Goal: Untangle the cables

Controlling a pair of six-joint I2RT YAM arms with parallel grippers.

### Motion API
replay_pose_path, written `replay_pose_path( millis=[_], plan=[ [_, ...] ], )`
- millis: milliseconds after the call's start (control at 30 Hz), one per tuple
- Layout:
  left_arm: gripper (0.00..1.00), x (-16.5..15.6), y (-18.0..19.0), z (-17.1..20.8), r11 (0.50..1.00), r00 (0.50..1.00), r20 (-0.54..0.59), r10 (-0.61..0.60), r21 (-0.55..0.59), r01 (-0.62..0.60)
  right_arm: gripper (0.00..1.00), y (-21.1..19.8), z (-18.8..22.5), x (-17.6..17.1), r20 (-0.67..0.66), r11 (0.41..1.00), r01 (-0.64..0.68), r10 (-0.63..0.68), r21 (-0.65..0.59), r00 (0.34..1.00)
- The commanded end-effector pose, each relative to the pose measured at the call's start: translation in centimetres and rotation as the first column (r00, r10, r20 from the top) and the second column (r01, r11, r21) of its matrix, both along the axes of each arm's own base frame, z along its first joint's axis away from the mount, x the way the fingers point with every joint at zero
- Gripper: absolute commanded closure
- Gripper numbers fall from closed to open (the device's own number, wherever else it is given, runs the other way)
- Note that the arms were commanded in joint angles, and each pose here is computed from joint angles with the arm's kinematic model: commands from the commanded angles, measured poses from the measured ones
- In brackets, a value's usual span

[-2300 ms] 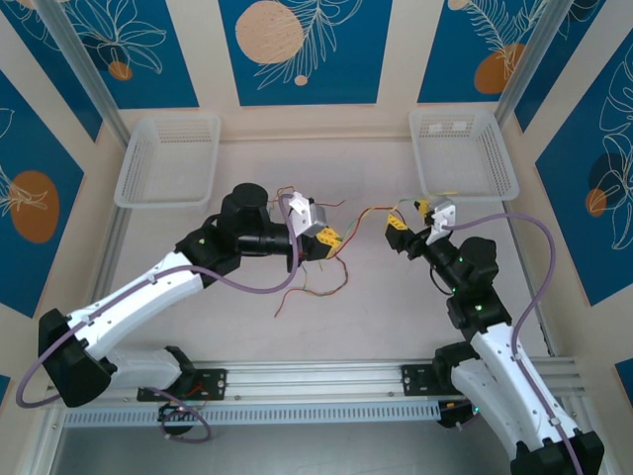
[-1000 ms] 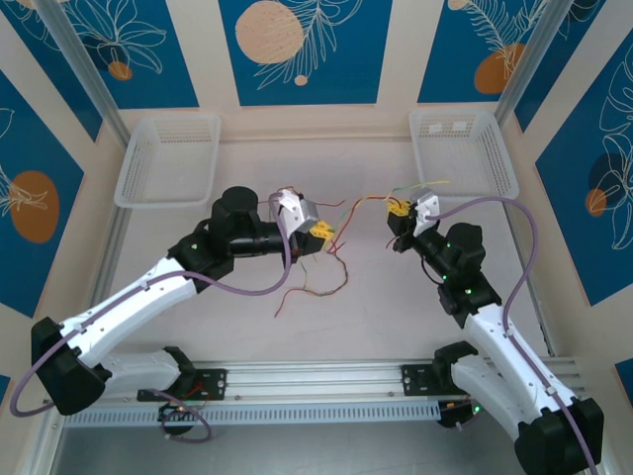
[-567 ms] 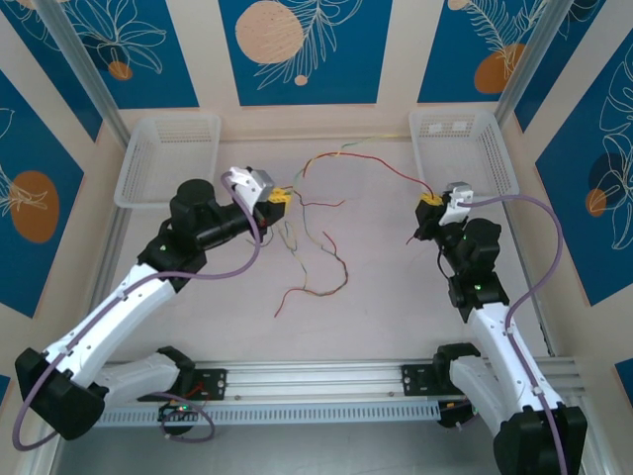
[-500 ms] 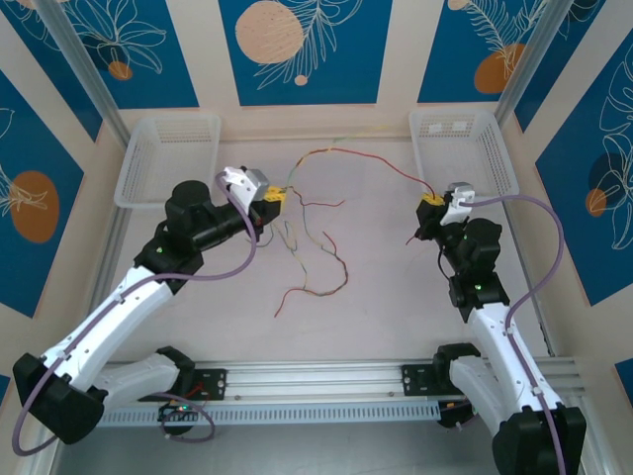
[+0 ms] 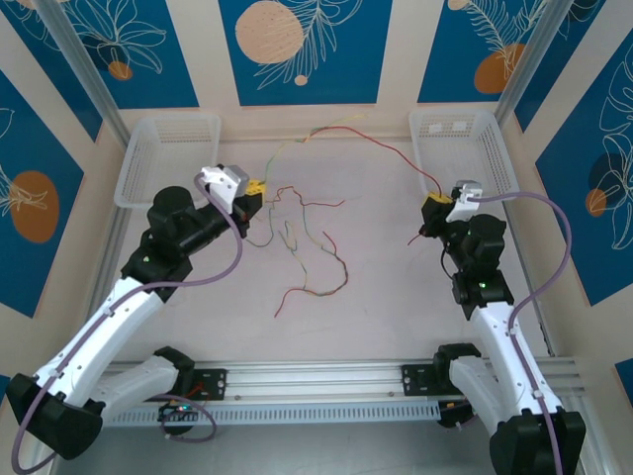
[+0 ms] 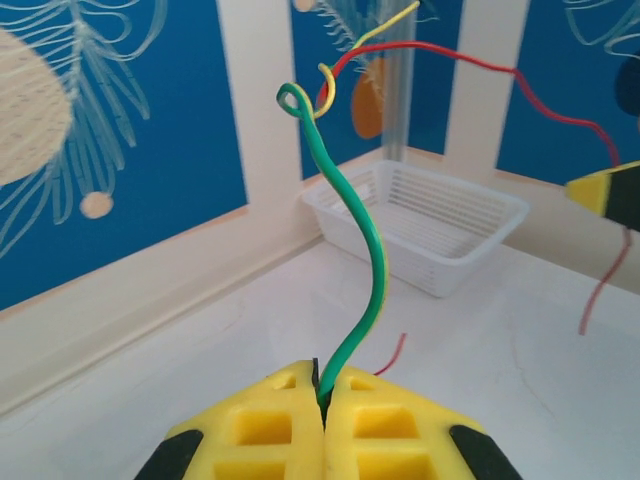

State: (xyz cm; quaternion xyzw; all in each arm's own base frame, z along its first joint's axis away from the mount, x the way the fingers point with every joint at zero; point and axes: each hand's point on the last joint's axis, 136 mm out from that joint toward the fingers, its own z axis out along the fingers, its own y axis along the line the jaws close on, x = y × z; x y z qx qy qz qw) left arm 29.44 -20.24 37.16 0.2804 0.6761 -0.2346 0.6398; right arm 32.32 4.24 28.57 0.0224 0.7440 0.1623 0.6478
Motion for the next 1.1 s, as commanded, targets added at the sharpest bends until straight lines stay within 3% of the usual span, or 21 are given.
replay_pose_path(
  millis=[0,100,233,367,467,733,900,1067],
  plan=[
    [1.00,1.4,3.1,0.4,0.988,0.988,0.022,0.154,-0.033,-0.153,1.00,-2.3,2.2,-0.7,0.032,0.992,0.106,-0.108,0.063,0.994],
    [1.00,2.2,6.8,-0.2,0.946,0.948,0.028,0.316,-0.083,-0.313,1.00,-4.8,1.9,-1.0,-0.022,0.970,0.202,-0.201,0.131,0.979],
    [1.00,2.3,9.3,-1.7,0.913,0.920,0.001,0.392,-0.121,-0.389,1.00,-6.2,1.4,-1.0,-0.066,0.954,0.227,-0.218,0.194,0.974],
    [1.00,1.7,7.8,-1.5,0.946,0.954,-0.026,0.300,-0.119,-0.301,1.00,-4.0,2.7,-1.1,-0.043,0.972,0.106,-0.099,0.209,0.994],
    [1.00,1.0,6.7,-0.7,0.965,0.973,-0.022,0.230,-0.121,-0.231,1.00,-3.9,3.1,-1.0,-0.090,0.972,0.114,-0.097,0.207,0.991],
    [1.00,-0.2,4.1,-0.6,0.987,0.995,-0.056,0.086,-0.127,-0.093,1.00,-6.4,3.7,0.9,-0.212,0.944,0.265,-0.223,0.197,0.952],
    [1.00,-0.8,3.2,-0.8,0.990,0.996,-0.078,0.049,-0.130,-0.058,1.00,-10.5,3.3,3.4,-0.349,0.860,0.487,-0.414,0.153,0.841],
    [1.00,-1.3,2.9,-0.9,0.990,0.996,-0.083,0.044,-0.131,-0.055,1.00,-13.1,3.4,6.4,-0.363,0.820,0.560,-0.489,0.118,0.793]
  ],
)
